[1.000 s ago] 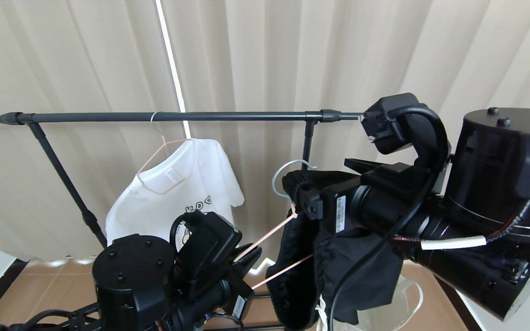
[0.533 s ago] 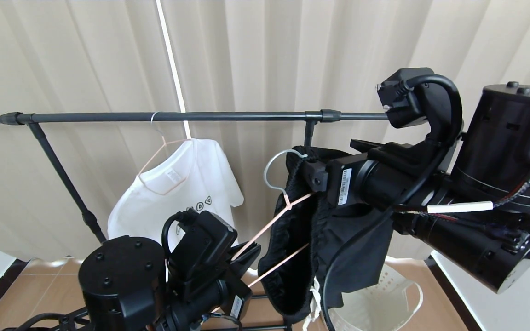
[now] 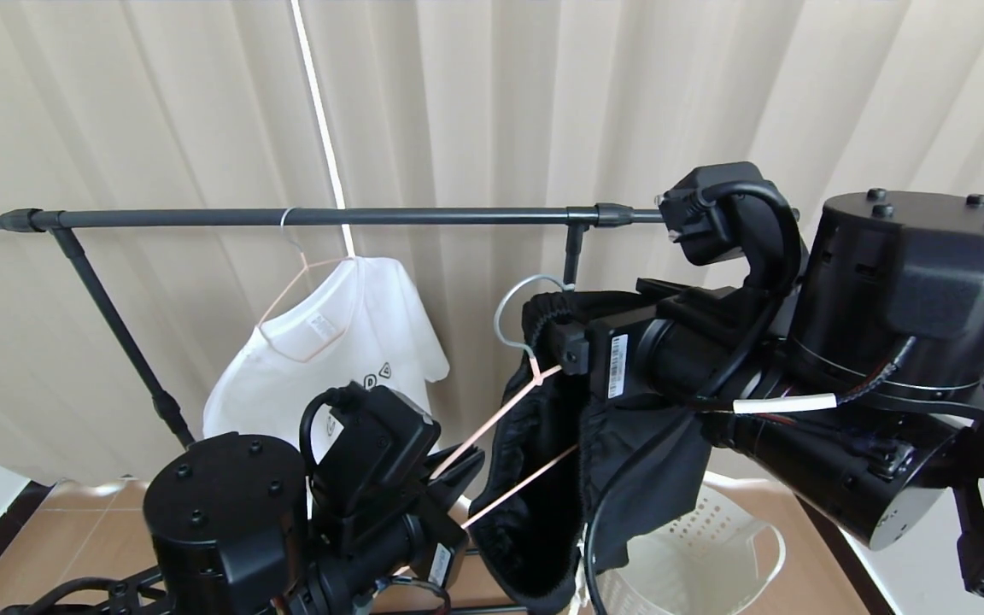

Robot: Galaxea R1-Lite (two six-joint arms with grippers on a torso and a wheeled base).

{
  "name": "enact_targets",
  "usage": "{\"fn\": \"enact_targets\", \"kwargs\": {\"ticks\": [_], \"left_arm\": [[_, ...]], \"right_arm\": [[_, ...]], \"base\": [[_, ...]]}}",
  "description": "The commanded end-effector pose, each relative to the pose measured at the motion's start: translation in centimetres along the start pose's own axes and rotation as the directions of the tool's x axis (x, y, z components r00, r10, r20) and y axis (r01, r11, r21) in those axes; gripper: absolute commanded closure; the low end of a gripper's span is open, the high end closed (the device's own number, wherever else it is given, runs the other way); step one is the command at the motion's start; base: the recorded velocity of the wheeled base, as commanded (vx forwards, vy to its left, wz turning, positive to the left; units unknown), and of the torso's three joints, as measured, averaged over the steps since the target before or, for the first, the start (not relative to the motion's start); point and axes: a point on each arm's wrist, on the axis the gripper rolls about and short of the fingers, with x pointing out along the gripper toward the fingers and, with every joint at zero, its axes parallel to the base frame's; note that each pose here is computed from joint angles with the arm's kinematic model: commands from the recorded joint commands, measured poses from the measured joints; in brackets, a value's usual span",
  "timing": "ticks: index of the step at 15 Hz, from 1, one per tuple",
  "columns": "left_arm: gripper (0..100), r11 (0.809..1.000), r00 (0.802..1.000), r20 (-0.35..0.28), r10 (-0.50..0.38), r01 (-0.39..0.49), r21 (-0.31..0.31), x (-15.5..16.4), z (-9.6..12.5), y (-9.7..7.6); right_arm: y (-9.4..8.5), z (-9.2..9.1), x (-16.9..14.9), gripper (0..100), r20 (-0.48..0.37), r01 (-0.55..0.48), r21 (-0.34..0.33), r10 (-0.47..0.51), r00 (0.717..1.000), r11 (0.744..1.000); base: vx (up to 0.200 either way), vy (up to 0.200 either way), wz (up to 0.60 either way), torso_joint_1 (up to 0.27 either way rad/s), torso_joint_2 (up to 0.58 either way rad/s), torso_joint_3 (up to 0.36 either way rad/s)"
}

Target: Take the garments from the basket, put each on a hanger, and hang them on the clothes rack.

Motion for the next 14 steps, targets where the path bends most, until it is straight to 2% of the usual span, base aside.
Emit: {"fn": "enact_targets", "kwargs": {"ticks": [1, 6, 14], "left_arm": [[100, 1.0, 1.0, 0.007, 0.005, -0.005, -0.004, 0.0, 0.1, 0.1], [100, 1.0, 1.0, 0.006, 0.017, -0.017, -0.015, 0.2, 0.1, 0.4], [100, 0.994, 0.996, -0.001, 0.087, -0.087, -0.071, 1.2, 0.1, 2.2]], "right_arm": [[0.1, -0.5, 0.2, 0, -0.016, 0.0, -0.012, 0.0, 1.0, 1.0], [0.2, -0.7, 0.1, 0, -0.02, -0.003, -0.016, 0.002, 1.0, 1.0], [0.2, -0.6, -0.2, 0, -0.02, -0.006, -0.02, 0.005, 1.0, 1.0]], "base": [[0.0, 0.0, 0.0, 0.0, 0.0, 0.0], [0.0, 0.0, 0.0, 0.0, 0.0, 0.0], [0.0, 0.0, 0.0, 0.0, 0.0, 0.0]]}}
